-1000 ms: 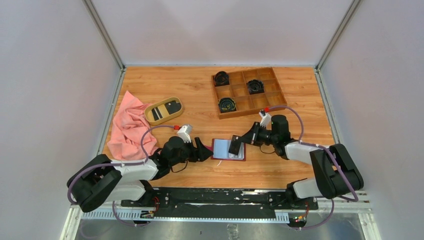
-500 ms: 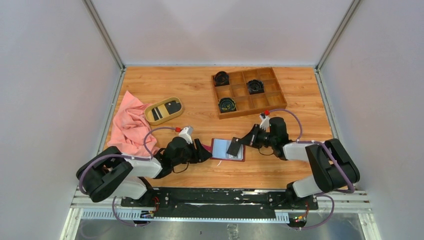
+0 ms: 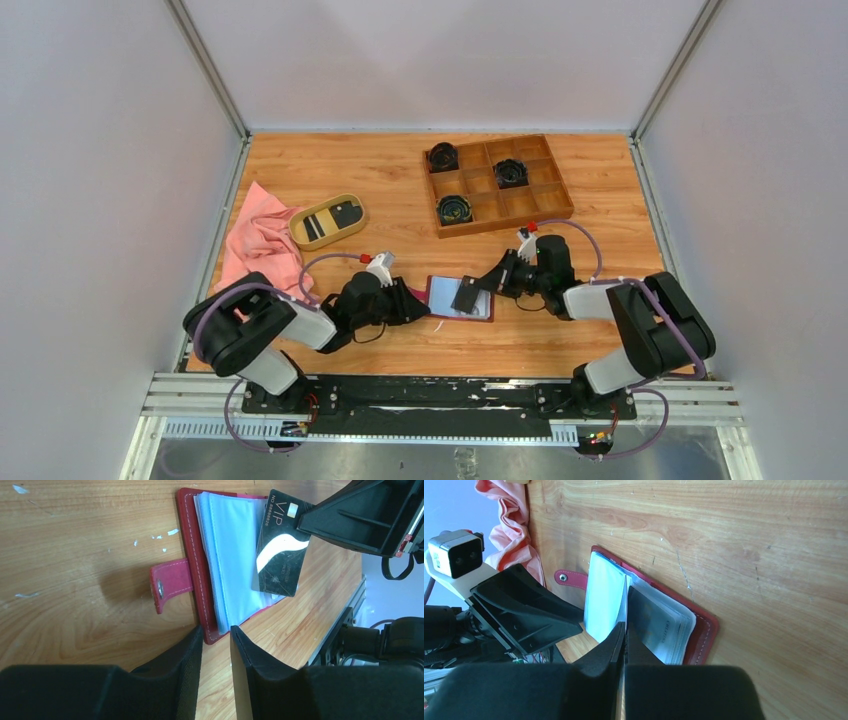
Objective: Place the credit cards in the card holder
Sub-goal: Insert the credit card into the card holder.
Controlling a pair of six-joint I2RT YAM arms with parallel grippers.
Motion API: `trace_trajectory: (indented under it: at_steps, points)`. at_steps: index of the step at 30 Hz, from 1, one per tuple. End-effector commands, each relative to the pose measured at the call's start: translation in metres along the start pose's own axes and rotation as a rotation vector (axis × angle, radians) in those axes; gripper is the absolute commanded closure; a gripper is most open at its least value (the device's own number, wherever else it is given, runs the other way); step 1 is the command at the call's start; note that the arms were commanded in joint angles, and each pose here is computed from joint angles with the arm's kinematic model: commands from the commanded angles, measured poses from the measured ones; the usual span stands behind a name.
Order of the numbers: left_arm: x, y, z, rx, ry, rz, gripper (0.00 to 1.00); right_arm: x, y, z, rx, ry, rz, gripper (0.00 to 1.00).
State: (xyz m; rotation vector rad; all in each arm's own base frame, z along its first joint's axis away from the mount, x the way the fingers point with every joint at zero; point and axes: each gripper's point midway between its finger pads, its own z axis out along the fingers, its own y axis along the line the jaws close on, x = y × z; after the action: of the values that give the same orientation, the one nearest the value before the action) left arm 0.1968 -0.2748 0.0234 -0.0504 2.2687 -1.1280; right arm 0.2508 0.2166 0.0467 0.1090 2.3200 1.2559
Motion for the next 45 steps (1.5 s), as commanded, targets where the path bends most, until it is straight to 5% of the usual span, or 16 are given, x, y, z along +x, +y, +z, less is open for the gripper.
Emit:
trace_trajectory:
  at_steps: [1,34,45]
  points:
    - [0.010,0.000,0.006,0.015,0.034,-0.011,0.68,0.010,-0.003,0.002,0.003,0.024,0.017,1.00]
    - [0.015,0.000,0.014,0.057,0.029,-0.066,0.69,0.030,-0.017,0.015,0.055,0.247,0.056,1.00]
    - [0.014,0.019,0.022,-0.040,0.027,-0.054,0.70,0.024,-0.019,0.004,0.091,0.216,0.048,1.00]
